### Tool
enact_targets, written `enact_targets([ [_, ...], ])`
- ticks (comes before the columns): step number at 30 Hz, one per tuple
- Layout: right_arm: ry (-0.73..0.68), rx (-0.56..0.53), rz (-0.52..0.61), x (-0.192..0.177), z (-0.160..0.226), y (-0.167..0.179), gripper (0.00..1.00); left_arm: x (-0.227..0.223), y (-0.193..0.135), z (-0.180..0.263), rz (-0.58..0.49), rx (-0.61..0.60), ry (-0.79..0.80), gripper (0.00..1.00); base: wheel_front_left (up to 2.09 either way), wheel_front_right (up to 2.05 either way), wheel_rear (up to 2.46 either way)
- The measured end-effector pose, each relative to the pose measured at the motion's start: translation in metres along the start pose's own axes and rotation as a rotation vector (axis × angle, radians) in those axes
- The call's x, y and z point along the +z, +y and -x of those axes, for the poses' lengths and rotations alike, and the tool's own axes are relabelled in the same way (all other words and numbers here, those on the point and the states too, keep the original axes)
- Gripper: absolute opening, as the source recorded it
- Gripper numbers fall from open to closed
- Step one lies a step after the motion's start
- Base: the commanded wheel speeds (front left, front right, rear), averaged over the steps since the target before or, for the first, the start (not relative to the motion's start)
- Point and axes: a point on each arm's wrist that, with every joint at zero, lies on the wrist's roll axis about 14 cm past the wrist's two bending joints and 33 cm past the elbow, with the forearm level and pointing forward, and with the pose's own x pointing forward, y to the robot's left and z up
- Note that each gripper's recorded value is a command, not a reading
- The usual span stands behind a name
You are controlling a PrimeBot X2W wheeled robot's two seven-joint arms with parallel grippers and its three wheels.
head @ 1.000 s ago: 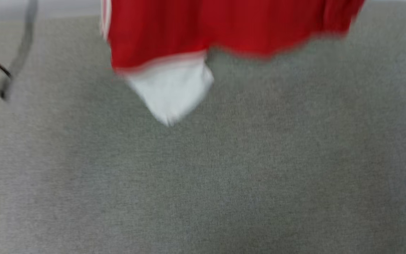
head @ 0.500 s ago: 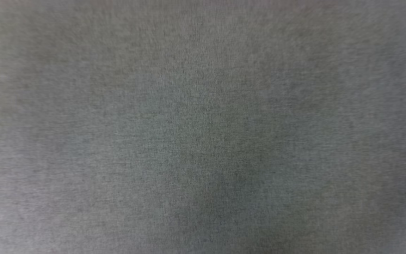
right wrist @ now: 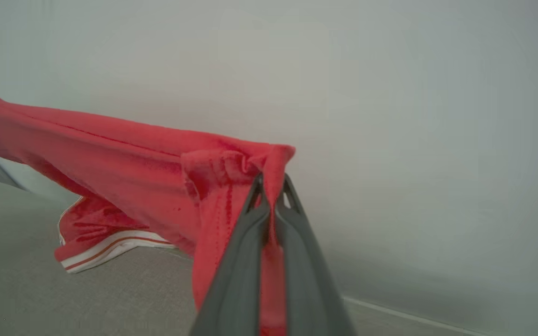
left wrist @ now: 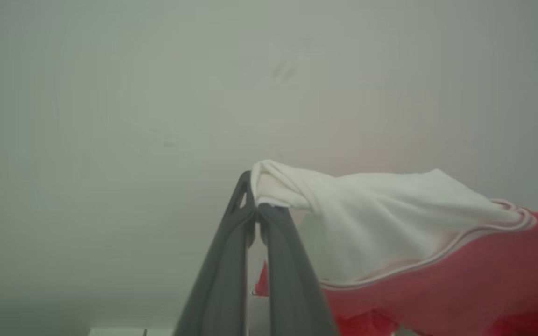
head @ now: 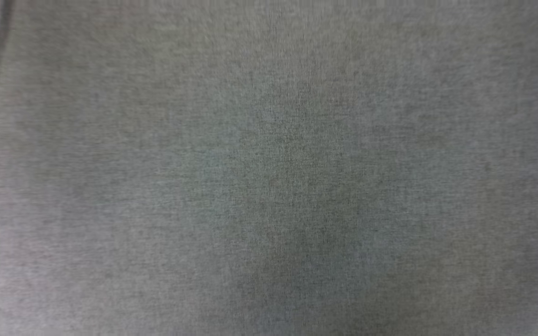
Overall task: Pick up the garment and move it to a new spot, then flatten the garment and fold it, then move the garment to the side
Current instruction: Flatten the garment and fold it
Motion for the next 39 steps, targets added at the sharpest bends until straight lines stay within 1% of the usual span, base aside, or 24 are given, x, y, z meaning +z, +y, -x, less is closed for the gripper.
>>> enact_targets([
  [3,0.056,0.018,0.003,-0.018,0.018,0.008,0.00,-0.013,-0.001,0.023,0.020,0.003,0.049,0.00,0.00,0.00,0.00],
  [6,0.110,0.036,-0.007,-0.041,0.045,0.018,0.00,-0.028,0.001,0.057,0.040,0.019,0.106,0.00,0.00,0.00,0.00],
  [7,0.140,0.046,-0.018,-0.052,0.065,0.024,0.00,-0.037,0.000,0.083,0.061,0.028,0.142,0.00,0.00,0.00,0.00],
  [11,0.183,0.076,-0.041,-0.071,0.110,0.041,0.00,-0.042,0.001,0.138,0.072,0.039,0.194,0.00,0.00,0.00,0.00],
  [17,0.231,0.125,-0.064,-0.088,0.180,0.067,0.00,-0.041,0.004,0.225,0.078,0.065,0.246,0.00,0.00,0.00,0.00],
  [22,0.246,0.146,-0.072,-0.096,0.232,0.080,0.00,-0.043,0.005,0.297,0.101,0.127,0.281,0.00,0.00,0.00,0.00],
  [27,0.265,0.168,-0.095,-0.110,0.278,0.095,0.00,-0.041,0.003,0.360,0.125,0.202,0.322,0.00,0.00,0.00,0.00],
  [34,0.334,0.172,-0.144,-0.135,0.335,0.110,0.00,-0.034,-0.009,0.427,0.153,0.258,0.400,0.00,0.00,0.00,0.00],
  [39,0.392,0.165,-0.162,-0.150,0.368,0.117,0.00,-0.021,-0.015,0.455,0.166,0.282,0.432,0.00,0.00,0.00,0.00],
])
